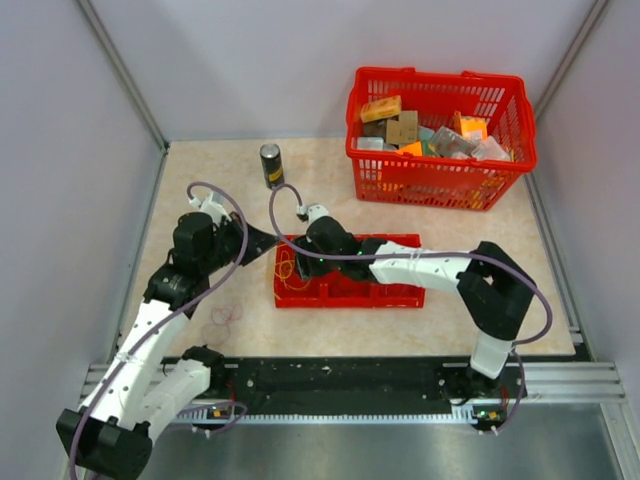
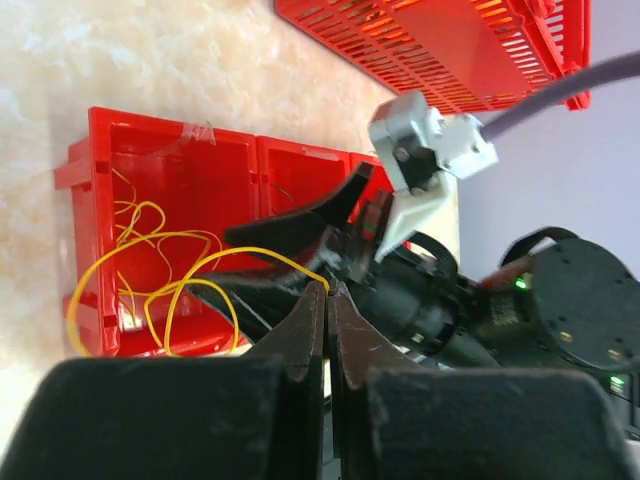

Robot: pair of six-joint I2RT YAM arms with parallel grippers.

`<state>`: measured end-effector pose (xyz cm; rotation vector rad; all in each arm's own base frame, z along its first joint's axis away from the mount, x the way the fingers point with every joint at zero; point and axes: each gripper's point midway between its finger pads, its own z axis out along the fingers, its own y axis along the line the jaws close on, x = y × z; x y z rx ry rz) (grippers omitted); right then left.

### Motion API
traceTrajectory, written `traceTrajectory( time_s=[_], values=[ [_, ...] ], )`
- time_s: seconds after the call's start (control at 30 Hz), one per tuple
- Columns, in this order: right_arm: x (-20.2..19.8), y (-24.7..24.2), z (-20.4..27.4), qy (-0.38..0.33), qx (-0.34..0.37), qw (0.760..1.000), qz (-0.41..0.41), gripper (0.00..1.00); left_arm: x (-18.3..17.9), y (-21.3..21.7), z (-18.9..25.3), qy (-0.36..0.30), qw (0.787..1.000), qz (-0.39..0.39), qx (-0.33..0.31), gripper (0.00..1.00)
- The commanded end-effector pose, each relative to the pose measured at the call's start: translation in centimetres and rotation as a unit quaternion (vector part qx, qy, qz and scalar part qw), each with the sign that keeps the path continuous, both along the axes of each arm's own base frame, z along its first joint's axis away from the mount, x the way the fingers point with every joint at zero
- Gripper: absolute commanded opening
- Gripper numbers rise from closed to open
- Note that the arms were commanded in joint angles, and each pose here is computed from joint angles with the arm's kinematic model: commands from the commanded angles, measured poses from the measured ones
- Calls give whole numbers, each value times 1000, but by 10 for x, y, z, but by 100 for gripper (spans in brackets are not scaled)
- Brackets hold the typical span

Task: Untangle the cables

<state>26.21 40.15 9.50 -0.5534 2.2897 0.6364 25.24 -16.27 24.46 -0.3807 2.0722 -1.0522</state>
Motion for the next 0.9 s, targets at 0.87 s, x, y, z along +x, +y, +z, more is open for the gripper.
traceTrajectory(
  time_s=[0.87],
  values=[
    [-111, -196, 149, -83, 163, 981, -66, 68, 64, -61, -154, 119, 984, -31, 131, 1]
  ],
)
